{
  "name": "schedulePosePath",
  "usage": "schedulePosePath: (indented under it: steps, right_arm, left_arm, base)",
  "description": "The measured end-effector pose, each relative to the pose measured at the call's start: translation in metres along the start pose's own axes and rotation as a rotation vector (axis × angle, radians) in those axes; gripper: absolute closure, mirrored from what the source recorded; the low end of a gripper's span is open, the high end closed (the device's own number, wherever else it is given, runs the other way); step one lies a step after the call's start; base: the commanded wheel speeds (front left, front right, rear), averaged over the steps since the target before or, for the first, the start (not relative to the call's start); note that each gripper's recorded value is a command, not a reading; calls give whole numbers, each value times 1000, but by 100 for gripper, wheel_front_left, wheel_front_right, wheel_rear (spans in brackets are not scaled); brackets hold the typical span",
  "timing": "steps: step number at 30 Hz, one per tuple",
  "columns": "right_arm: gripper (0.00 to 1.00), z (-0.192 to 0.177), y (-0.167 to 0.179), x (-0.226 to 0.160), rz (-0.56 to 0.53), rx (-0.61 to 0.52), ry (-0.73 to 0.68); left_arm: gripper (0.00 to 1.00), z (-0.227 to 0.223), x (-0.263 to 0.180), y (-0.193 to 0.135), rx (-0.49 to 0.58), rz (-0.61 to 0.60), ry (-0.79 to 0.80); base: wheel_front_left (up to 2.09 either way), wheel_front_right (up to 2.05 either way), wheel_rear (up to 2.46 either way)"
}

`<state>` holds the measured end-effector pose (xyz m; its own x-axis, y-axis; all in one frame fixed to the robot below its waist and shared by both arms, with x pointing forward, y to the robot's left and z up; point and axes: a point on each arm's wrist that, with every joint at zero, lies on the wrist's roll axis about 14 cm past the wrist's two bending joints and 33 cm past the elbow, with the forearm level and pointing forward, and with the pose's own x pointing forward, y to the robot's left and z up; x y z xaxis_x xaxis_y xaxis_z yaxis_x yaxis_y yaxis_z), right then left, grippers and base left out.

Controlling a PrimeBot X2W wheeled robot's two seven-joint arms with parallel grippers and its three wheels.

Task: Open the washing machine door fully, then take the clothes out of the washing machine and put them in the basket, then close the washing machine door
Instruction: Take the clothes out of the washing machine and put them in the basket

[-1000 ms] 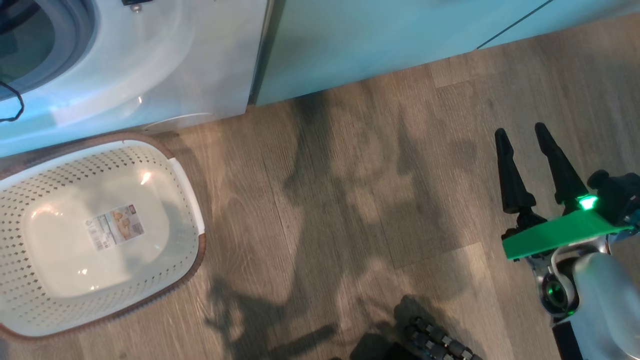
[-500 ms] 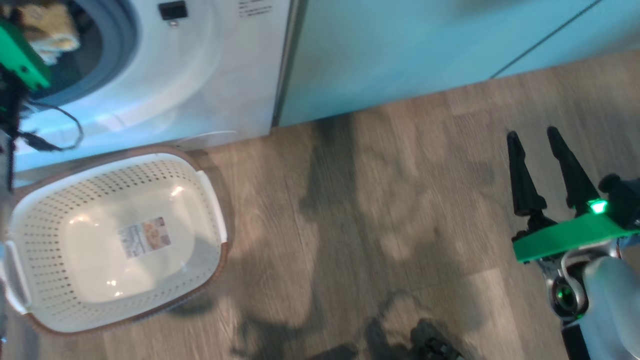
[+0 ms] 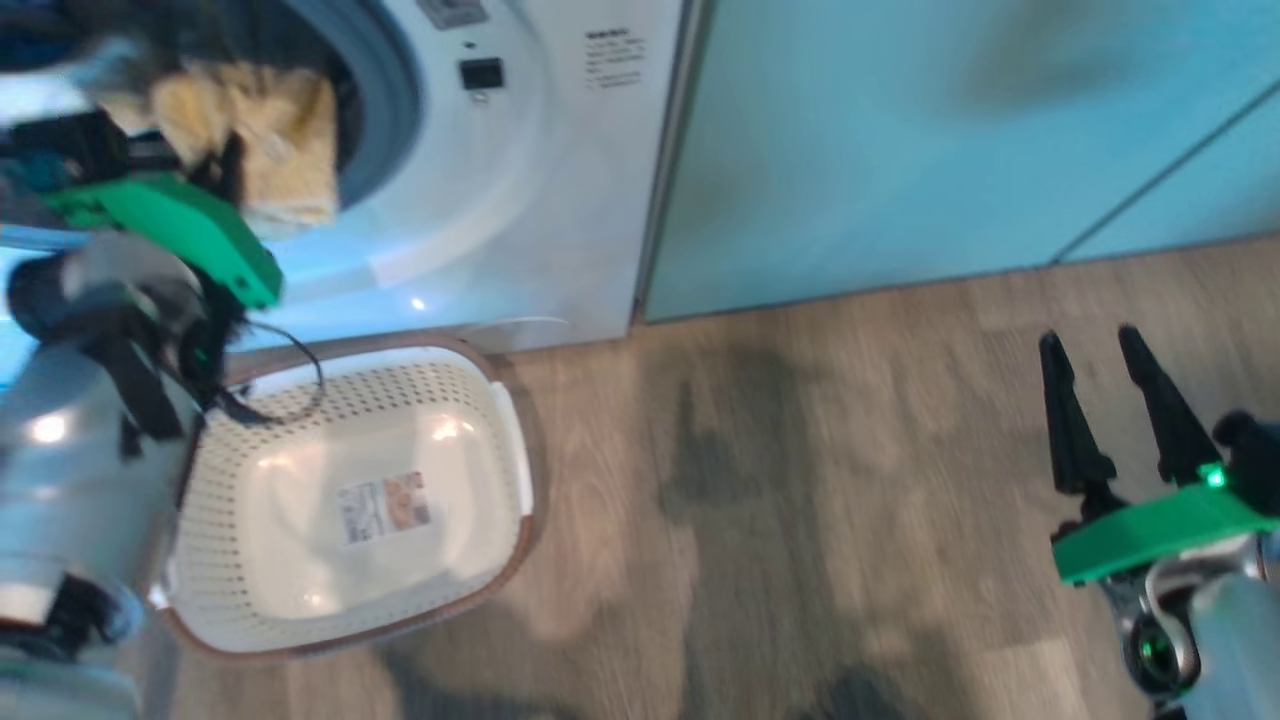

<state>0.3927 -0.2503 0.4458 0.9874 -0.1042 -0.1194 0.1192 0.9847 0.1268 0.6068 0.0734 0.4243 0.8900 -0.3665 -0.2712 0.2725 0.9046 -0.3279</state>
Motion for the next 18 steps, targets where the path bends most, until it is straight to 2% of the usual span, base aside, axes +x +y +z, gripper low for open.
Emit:
schedulePosePath:
  steps: [10,18]
  right_arm:
    - [0,2,27,-6,79,31,-14]
    - [0,9,41,-8,132,27,-33]
  left_arm:
    - [100,14,-61,0,-17,13,-117]
    - [100,-3,-111,3,-32,45,-132]
  base:
    - [0,0,0]
    - [0,0,0]
